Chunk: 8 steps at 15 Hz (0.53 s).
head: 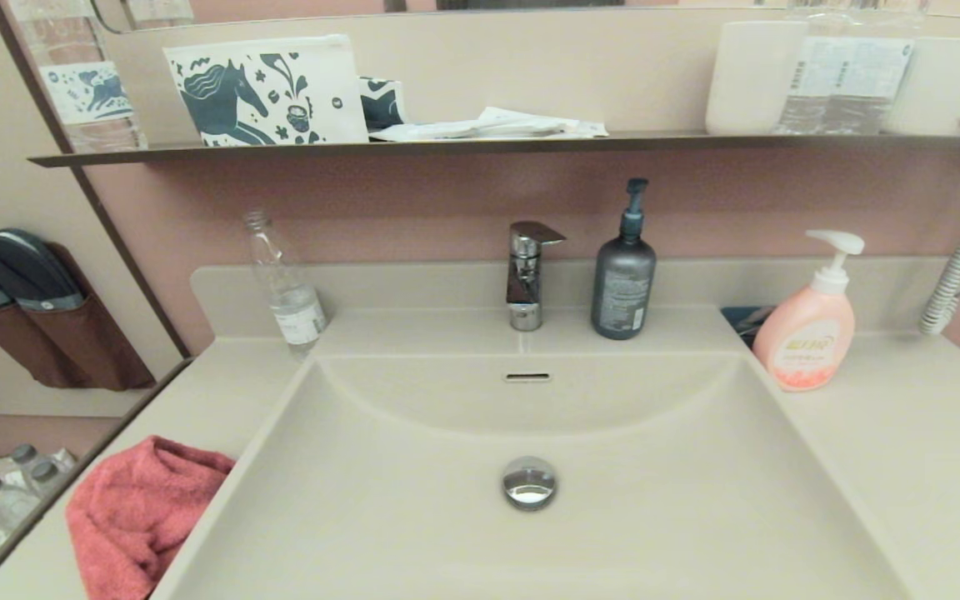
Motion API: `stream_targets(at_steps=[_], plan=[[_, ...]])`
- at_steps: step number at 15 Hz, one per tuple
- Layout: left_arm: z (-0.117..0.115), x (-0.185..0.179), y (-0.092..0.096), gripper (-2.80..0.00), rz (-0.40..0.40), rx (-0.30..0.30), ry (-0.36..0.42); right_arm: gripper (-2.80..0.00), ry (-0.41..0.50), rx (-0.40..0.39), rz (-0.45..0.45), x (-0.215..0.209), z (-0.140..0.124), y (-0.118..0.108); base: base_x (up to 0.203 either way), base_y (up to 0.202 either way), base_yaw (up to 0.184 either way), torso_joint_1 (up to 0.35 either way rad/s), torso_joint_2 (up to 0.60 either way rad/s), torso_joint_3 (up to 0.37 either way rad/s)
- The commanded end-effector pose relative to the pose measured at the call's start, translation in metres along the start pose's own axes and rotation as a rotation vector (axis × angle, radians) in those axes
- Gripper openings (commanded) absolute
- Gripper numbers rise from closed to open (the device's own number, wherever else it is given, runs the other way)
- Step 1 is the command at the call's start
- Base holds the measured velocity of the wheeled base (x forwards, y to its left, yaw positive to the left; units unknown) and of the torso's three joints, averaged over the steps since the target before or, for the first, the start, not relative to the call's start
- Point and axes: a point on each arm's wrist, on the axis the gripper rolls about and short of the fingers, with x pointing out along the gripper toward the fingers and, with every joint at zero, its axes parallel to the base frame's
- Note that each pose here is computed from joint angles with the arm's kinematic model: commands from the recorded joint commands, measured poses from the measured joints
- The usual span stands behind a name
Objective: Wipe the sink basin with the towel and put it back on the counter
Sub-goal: Pick up the cloth
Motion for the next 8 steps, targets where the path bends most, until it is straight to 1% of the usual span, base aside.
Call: stream_targets(at_steps=[1,2,6,8], plan=[[0.009,-0.002,0.001,-2.80,0.001,0.002,-0.022,-2.80,0.002,0.000,0.000,0.000,0.000,0.000,0.000,0.000,0.000,0.000,0.00,0.000],[0.018,-0.001,0.001,-2.80,-0.001,0.001,-0.020,-2.80,0.002,0.000,0.000,0.000,0.000,0.000,0.000,0.000,0.000,0.000,0.00,0.000],[0.055,0.009,0.004,-2.80,-0.006,-0.001,0.029,-2.80,0.002,0.000,0.000,0.000,0.000,0.000,0.000,0.000,0.000,0.000,0.00,0.000],[0.076,0.023,0.006,-2.80,0.008,0.001,0.088,-2.80,0.002,0.000,0.000,0.000,0.000,0.000,0.000,0.000,0.000,0.000,0.00,0.000]])
